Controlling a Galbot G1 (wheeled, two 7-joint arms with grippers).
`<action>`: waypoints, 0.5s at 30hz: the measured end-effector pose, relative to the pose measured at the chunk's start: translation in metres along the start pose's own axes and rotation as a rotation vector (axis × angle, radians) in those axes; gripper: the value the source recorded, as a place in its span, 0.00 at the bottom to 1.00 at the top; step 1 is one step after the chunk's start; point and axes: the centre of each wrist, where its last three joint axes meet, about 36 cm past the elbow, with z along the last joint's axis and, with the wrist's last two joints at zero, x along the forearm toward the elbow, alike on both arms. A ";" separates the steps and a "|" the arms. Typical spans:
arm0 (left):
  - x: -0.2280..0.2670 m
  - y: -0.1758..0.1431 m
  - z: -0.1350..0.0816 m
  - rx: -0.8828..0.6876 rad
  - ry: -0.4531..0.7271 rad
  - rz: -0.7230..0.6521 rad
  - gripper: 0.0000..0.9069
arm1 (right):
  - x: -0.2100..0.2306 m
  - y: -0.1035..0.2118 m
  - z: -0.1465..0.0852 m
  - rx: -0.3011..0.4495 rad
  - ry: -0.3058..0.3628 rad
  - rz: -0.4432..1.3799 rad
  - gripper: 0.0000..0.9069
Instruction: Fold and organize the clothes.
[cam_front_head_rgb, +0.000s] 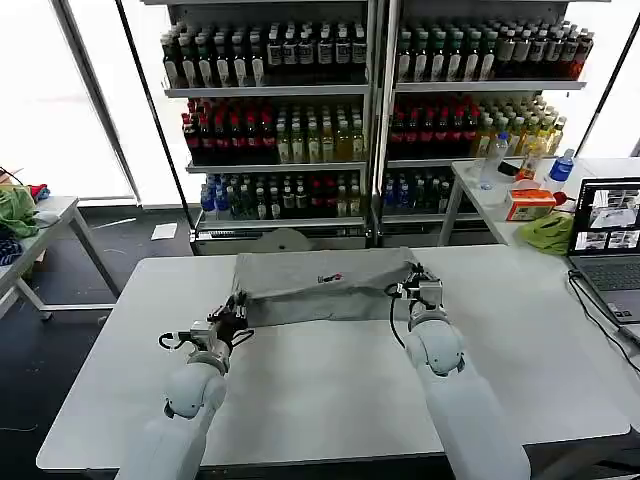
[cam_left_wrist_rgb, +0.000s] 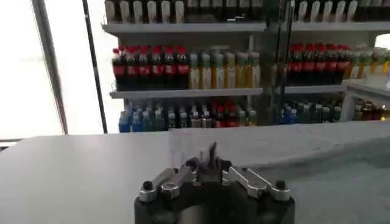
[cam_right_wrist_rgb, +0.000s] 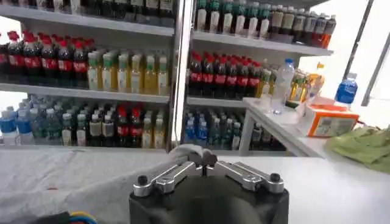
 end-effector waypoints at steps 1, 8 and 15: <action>-0.001 0.000 -0.001 0.000 -0.002 -0.002 1.00 | 0.000 0.002 0.000 -0.006 0.004 0.000 1.00; 0.001 0.002 -0.003 -0.011 0.005 -0.023 1.00 | 0.002 0.011 -0.007 -0.073 0.033 0.013 1.00; 0.008 0.003 -0.003 -0.020 0.018 -0.030 1.00 | 0.002 0.018 -0.021 -0.157 0.040 0.041 1.00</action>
